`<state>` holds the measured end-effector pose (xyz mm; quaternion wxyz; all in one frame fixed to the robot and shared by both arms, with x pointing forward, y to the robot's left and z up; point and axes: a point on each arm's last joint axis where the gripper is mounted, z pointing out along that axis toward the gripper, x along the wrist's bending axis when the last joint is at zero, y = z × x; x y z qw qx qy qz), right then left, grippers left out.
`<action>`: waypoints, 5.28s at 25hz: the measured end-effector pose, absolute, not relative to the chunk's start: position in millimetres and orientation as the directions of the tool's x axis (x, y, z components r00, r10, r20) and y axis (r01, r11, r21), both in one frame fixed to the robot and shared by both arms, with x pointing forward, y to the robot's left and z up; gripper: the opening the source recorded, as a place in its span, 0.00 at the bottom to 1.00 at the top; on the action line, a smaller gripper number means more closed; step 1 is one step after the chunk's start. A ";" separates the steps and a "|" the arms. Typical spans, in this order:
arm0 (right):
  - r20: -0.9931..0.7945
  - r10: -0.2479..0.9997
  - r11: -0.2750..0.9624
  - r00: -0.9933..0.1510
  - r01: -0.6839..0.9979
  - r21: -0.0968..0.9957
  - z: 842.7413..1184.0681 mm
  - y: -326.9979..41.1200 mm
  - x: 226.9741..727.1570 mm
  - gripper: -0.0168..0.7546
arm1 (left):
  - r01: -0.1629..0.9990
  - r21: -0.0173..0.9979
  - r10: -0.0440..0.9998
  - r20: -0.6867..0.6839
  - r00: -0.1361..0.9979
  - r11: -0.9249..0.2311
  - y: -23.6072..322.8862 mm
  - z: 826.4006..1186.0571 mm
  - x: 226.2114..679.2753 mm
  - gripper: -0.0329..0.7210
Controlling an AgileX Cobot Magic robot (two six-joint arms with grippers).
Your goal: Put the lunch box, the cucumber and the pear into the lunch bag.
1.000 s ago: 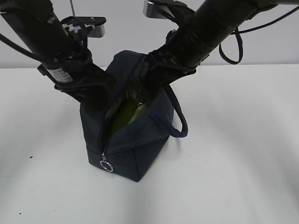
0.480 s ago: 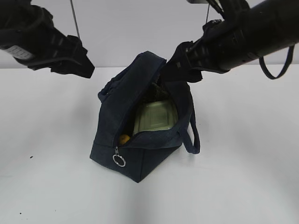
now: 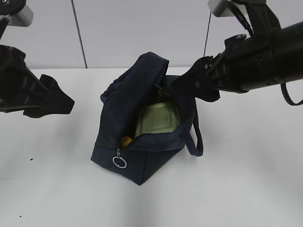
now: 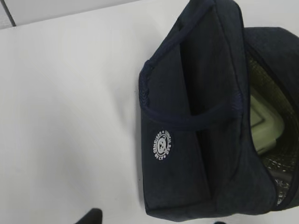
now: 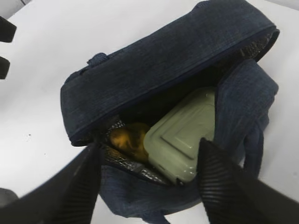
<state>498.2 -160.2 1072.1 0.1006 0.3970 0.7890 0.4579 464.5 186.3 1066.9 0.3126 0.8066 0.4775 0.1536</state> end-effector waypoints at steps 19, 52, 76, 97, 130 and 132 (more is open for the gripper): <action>0.087 0.784 0.419 -0.614 0.628 0.656 1019.9 -166.0 464.2 0.60 | 0.684 0.638 0.865 -0.053 0.498 -0.355 186.7 1065.8 463.4 0.60; 0.003 0.679 0.404 -0.734 0.377 0.834 882.6 -66.2 438.7 0.49 | 0.672 0.646 0.865 -0.036 0.501 -0.362 187.2 1066.4 464.5 0.57; 0.035 0.729 0.309 -0.683 0.374 0.874 876.6 -34.0 471.9 0.41 | 0.667 0.646 0.863 -0.023 0.504 -0.372 187.8 1066.3 464.8 0.55; 0.032 0.719 0.326 -0.694 0.378 0.866 871.9 -23.5 479.1 0.34 | 0.663 0.651 0.864 -0.020 0.504 -0.371 187.8 1066.7 465.3 0.54; 0.037 0.723 0.355 -0.690 0.417 0.837 942.6 -34.8 469.3 0.03 | 0.643 0.630 0.846 0.044 0.531 -0.436 190.3 1063.6 466.6 0.49; 0.026 0.707 0.360 -0.706 0.391 0.847 962.1 -39.0 464.4 0.03 | 0.638 0.612 0.833 0.061 0.551 -0.467 189.6 1056.4 468.2 0.49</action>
